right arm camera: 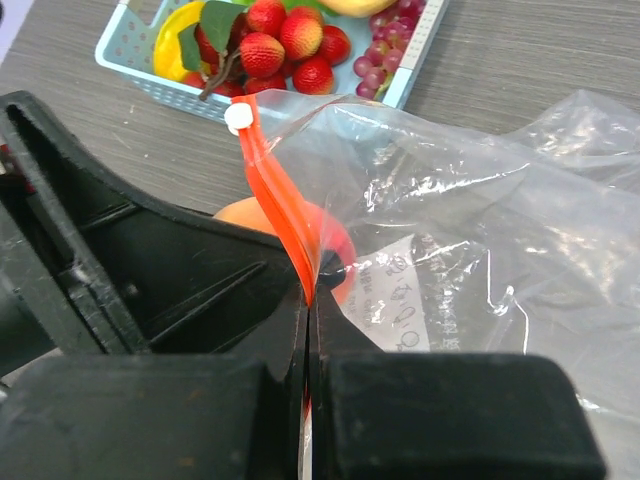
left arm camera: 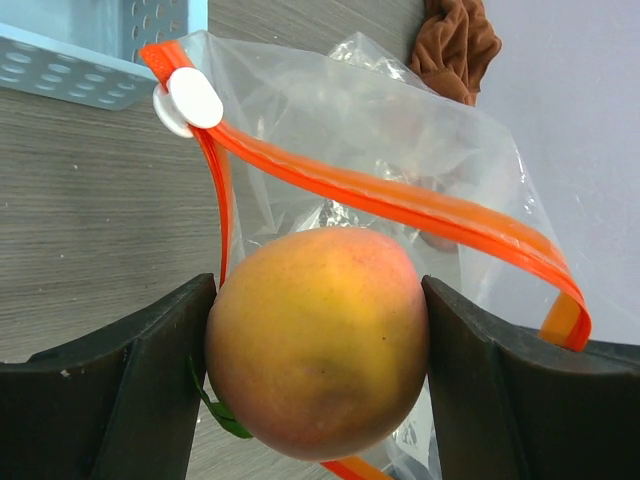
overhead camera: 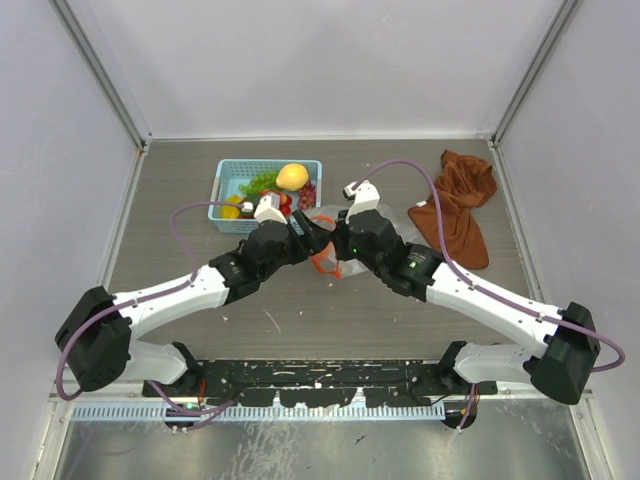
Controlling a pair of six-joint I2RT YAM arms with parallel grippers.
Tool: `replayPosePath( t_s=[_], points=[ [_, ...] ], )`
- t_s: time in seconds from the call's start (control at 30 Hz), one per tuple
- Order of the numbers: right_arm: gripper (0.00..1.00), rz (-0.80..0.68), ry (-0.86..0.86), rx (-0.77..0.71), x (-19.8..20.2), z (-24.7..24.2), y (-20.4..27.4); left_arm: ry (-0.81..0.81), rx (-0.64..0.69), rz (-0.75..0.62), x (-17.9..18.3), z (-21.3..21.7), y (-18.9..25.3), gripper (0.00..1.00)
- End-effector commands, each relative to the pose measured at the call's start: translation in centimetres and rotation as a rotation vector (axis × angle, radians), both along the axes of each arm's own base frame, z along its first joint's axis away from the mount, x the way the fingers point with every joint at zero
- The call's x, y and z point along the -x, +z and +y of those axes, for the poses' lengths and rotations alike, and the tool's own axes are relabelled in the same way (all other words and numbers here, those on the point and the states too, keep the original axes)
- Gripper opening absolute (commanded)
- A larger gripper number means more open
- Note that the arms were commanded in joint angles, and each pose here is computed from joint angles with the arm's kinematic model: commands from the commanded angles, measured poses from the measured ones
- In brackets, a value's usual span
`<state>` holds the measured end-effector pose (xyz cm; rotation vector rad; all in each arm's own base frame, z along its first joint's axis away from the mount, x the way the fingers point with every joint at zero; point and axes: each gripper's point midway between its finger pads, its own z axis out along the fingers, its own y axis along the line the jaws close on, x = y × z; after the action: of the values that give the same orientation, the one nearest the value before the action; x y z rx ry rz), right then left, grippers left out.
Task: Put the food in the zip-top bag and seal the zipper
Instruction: Place the fake fruit in the zipper food storage bag.
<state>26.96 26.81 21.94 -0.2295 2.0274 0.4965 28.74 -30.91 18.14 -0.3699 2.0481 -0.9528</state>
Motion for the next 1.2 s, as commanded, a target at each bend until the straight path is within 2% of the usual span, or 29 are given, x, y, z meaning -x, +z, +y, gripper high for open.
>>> replayPosePath(
  t_s=[0.0,0.27,0.4,0.57,0.67,0.83,1.17],
  points=[
    [0.00,0.011,0.080,-0.100,1.2,1.8,1.3,0.069,0.162,-0.109,-1.3,-0.2,5.2,0.64],
    [0.00,0.027,0.089,-0.152,1.6,2.2,1.3,0.183,-0.041,-0.086,-2.1,2.2,2.5,0.64],
    [0.00,0.036,0.056,-0.130,1.2,1.8,0.3,0.200,-0.017,-0.113,-1.7,3.2,3.7,0.62],
    [0.00,0.042,0.045,-0.154,1.2,2.0,-0.6,0.155,0.075,-0.133,-0.5,2.9,5.8,0.58],
    [0.00,0.040,0.070,-0.165,1.4,2.3,-0.3,0.104,0.095,-0.196,0.0,2.6,7.1,0.55],
    [0.00,0.024,0.080,-0.172,1.4,1.9,1.1,0.007,0.053,-0.266,0.8,2.4,7.6,0.53],
    [0.00,0.056,0.226,-0.257,3.0,2.8,4.0,-0.125,-0.031,-0.484,2.3,2.6,10.0,0.50]
  ],
)
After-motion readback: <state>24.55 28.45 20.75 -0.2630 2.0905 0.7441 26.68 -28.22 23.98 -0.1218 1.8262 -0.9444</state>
